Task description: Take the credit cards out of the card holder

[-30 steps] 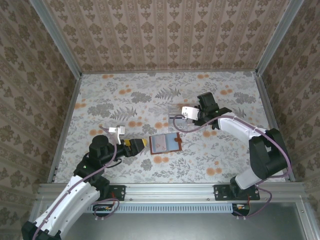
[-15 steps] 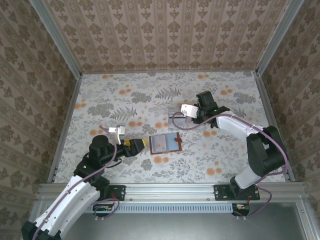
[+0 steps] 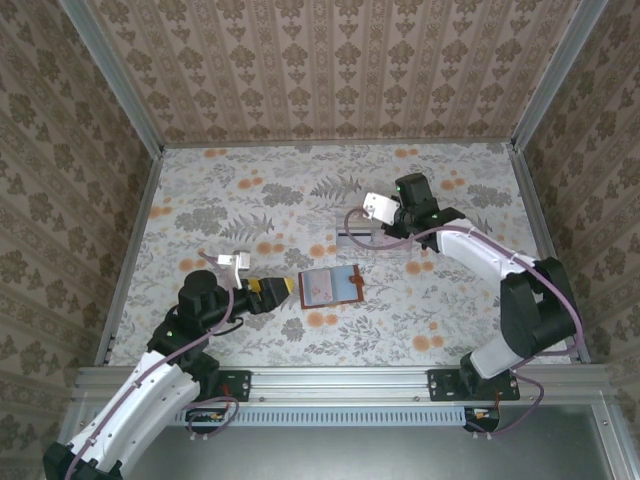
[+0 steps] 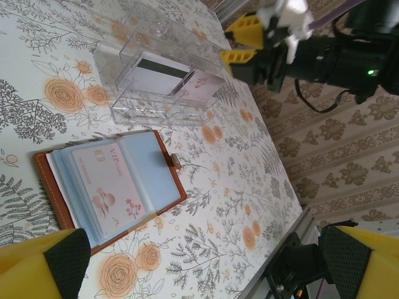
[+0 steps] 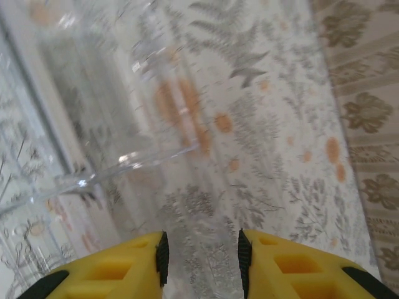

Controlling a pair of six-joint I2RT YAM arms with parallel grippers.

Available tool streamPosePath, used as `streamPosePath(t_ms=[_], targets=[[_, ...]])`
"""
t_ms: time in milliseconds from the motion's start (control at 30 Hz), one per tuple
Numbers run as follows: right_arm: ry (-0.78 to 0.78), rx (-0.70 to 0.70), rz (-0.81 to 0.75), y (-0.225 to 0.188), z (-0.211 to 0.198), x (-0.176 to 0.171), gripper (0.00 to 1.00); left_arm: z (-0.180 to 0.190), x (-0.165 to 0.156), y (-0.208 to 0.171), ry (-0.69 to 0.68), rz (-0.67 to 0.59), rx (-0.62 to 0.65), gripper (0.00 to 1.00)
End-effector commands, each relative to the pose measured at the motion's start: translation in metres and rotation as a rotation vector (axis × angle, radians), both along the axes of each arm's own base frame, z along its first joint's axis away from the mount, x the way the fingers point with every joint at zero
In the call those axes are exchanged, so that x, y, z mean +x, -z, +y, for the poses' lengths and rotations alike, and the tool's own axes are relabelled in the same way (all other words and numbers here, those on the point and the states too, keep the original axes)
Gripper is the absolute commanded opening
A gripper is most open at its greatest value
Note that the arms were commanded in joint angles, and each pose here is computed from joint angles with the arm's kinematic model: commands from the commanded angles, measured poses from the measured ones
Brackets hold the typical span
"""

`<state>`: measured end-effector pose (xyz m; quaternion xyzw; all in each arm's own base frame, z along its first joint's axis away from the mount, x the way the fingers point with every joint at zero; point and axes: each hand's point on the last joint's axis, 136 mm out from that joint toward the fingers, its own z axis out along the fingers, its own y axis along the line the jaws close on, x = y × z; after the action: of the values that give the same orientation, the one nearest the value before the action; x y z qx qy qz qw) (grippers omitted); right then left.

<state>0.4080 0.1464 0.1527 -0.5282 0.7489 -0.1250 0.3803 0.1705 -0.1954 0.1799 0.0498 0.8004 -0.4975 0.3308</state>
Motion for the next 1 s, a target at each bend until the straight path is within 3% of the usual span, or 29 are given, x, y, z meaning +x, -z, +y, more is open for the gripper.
streamPosePath(t_ms=[0,267,467,567,800,933,967], targets=[[0.111,0.195,-0.088,-0.065,0.003,0.001,0.38,0.002,0.002,0.003,-0.01,-0.007,0.011,1.0],[0.155,0.52,0.011,-0.076,0.053,-0.061,0.35,0.003,0.011,0.028,-0.05,0.087,0.048,0.98],[0.393,0.788,0.235,-0.06,0.077,-0.097,0.31,0.001,0.02,0.047,-0.079,0.166,0.094,0.81],[0.483,0.848,0.378,-0.038,0.089,-0.11,0.31,-0.002,0.024,0.053,-0.084,0.185,0.124,0.7],[0.594,1.0,0.63,0.01,0.12,-0.124,0.26,-0.017,0.036,0.072,-0.081,0.226,0.231,0.28],[0.626,1.005,0.767,0.04,0.137,-0.13,0.19,-0.028,0.043,0.087,-0.064,0.255,0.305,0.02],[0.628,1.004,0.797,0.045,0.141,-0.131,0.19,-0.03,0.044,0.089,-0.061,0.261,0.316,0.0]])
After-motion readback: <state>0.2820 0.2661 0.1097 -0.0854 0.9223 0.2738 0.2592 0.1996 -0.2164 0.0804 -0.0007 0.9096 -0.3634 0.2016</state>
